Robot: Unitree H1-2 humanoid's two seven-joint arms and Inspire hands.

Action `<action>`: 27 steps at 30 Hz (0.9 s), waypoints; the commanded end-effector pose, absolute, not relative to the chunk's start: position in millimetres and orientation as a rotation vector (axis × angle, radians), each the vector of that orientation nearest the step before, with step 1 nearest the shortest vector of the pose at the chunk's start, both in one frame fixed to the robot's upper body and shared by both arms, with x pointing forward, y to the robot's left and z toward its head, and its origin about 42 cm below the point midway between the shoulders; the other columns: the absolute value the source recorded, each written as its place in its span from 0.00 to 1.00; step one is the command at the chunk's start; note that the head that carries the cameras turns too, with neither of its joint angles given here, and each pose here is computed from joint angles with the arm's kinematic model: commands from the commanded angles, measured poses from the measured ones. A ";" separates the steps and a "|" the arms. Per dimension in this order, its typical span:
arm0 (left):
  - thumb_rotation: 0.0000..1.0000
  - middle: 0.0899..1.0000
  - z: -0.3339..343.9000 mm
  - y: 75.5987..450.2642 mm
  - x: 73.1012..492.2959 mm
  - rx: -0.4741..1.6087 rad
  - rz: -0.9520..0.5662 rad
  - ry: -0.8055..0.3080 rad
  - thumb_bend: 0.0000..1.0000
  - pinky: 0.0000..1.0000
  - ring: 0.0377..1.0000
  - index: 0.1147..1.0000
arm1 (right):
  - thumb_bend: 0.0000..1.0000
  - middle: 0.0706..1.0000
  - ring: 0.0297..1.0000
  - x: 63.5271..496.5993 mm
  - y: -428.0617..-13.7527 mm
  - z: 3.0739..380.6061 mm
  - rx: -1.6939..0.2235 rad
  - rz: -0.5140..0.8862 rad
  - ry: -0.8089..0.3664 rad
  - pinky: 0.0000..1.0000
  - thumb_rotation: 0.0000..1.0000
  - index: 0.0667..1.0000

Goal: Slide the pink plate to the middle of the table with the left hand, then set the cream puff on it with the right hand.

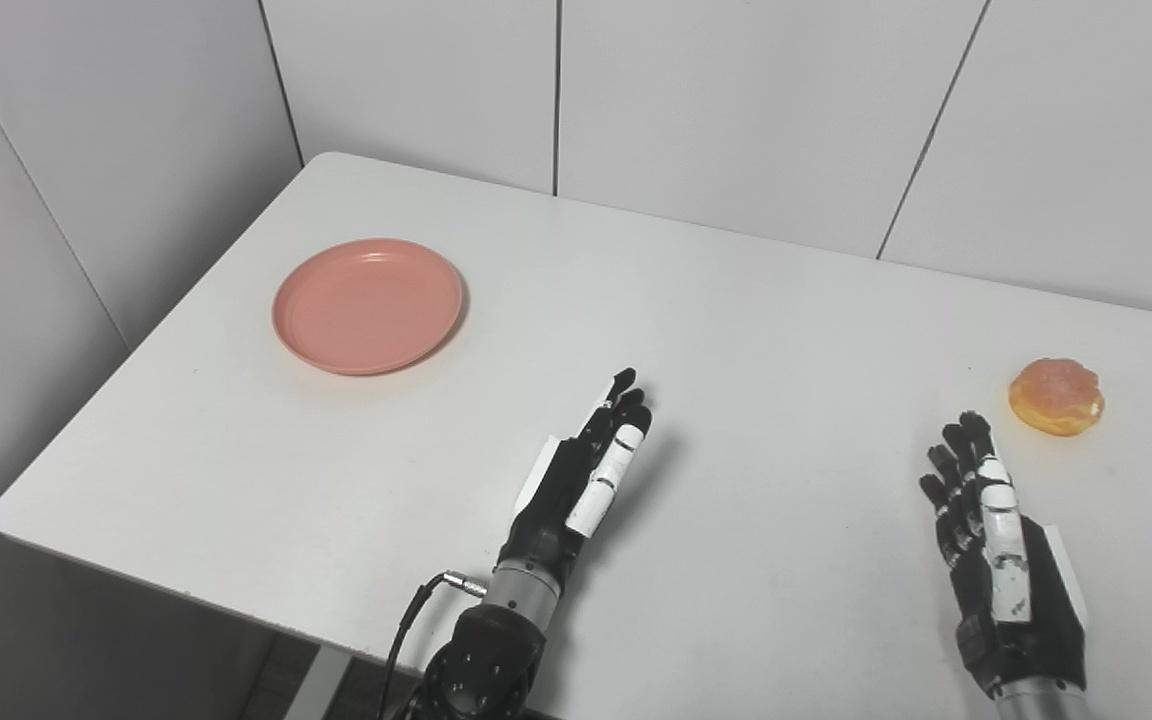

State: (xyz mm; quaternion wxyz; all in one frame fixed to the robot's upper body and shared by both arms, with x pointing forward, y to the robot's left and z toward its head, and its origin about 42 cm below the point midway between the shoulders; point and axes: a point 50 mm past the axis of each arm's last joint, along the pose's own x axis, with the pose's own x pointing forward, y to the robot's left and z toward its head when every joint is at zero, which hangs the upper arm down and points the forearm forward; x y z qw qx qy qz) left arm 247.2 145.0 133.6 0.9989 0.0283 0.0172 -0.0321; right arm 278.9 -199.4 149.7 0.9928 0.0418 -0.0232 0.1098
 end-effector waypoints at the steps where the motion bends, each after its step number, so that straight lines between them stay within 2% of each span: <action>1: 1.00 0.96 135.5 143.7 240.2 0.043 -0.051 0.018 0.47 0.92 0.94 0.95 | 0.14 1.00 1.00 281.2 -197.7 162.3 0.087 0.229 -0.123 1.00 1.00 1.00; 9: 1.00 0.96 140.8 149.0 242.4 0.061 -0.061 0.000 0.51 0.93 0.95 0.95 | 0.14 1.00 1.00 281.9 -197.3 161.5 0.081 0.235 -0.123 1.00 1.00 1.00; 13: 1.00 0.97 144.8 153.0 243.9 0.063 -0.065 -0.015 0.48 0.94 0.96 0.95 | 0.14 1.00 1.00 282.4 -196.1 161.7 0.081 0.229 -0.123 1.00 1.00 1.00; 17: 1.00 0.97 152.1 158.4 246.0 0.062 -0.070 -0.030 0.50 0.97 0.97 0.95 | 0.15 1.00 1.00 282.5 -195.2 161.5 0.078 0.227 -0.119 1.00 1.00 1.00; 22: 1.00 0.97 161.2 164.7 249.4 0.080 -0.074 -0.075 0.48 0.96 0.96 0.95 | 0.15 1.00 1.00 283.2 -194.7 161.0 0.075 0.226 -0.123 1.00 1.00 1.00; 27: 1.00 0.97 170.9 170.9 252.2 0.080 -0.077 -0.101 0.51 0.98 0.97 0.96 | 0.15 1.00 1.00 283.7 -194.4 161.3 0.077 0.232 -0.124 1.00 1.00 1.00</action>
